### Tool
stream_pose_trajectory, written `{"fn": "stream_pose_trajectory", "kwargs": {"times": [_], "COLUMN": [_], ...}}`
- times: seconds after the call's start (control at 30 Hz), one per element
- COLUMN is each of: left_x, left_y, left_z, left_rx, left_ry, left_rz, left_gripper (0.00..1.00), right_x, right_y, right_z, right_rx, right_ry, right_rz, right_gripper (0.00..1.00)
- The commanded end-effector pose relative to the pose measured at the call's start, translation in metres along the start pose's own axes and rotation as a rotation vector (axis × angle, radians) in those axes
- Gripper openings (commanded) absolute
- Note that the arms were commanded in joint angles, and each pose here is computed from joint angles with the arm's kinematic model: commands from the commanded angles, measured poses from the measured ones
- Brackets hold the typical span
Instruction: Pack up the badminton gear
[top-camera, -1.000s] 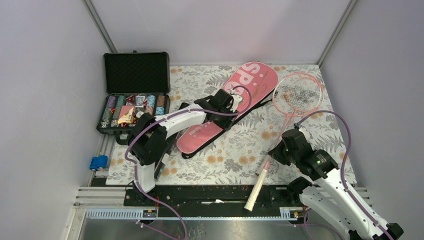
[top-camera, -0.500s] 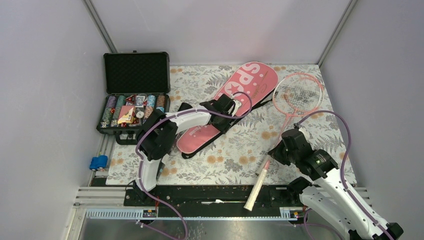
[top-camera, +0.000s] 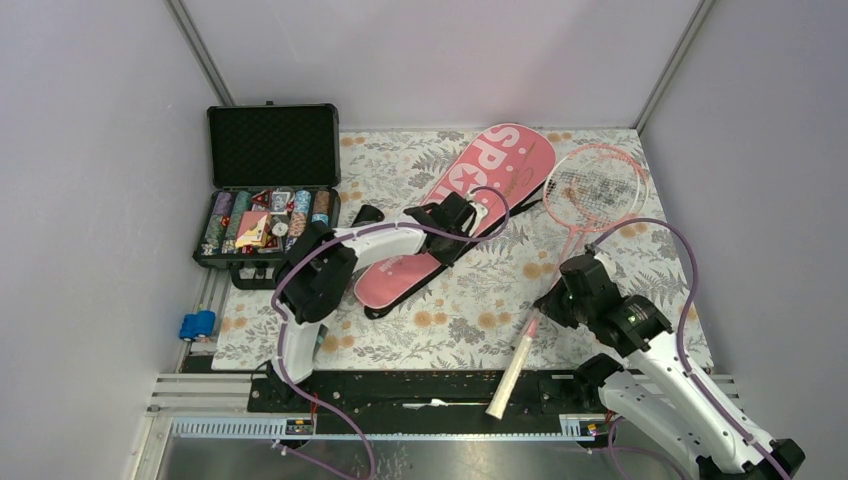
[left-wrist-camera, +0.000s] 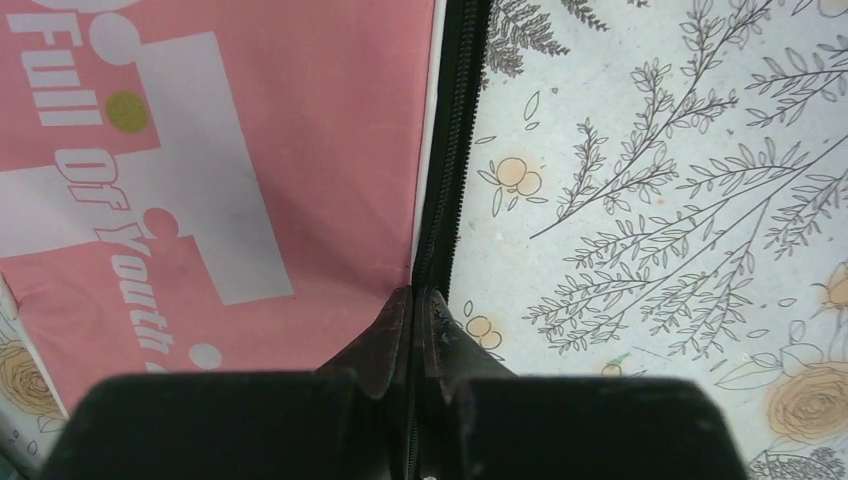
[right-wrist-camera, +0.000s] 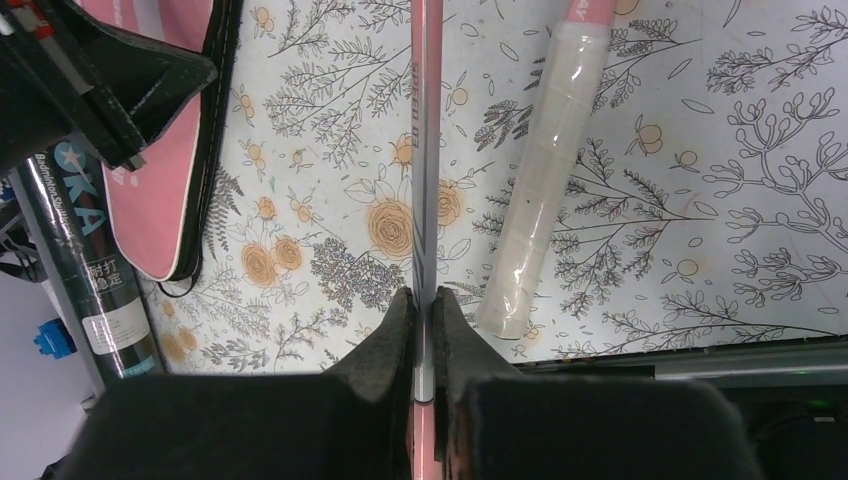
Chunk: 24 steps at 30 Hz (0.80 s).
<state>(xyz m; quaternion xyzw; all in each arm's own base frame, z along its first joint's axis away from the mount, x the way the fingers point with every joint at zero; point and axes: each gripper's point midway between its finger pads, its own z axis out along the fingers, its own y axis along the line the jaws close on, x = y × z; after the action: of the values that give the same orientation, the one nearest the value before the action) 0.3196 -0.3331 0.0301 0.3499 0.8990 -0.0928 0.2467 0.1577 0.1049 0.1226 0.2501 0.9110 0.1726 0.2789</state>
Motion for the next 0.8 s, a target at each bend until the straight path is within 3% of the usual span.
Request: {"fn": "stream_pose_trajectory", "kwargs": {"times": [0.0,0.27,0.77], "left_x": [-0.044,-0.068,-0.080], "left_y": [-0.010,-0.015,-0.040], "left_z": [-0.040,-0.078,-0.100], "left_rx": [0.070,0.164,0.381], "left_ry": [-0.146,-0.236,-0.313], "left_rz": [-0.069,-0.200,-0.414], "left_gripper": [0.00,0.00,0.00], "right_x": [-0.006,0.000,0.025], "right_y": [0.013,0.010,0.015], "right_z": [0.003,0.014,0.041], "right_rx": [-0.031,-0.007,0.027], "right_ry": [-0.008,0.025,0.175], "right_rz": [-0.003,-0.036,-0.057], "right_gripper": [0.00,0.00,0.00]}}
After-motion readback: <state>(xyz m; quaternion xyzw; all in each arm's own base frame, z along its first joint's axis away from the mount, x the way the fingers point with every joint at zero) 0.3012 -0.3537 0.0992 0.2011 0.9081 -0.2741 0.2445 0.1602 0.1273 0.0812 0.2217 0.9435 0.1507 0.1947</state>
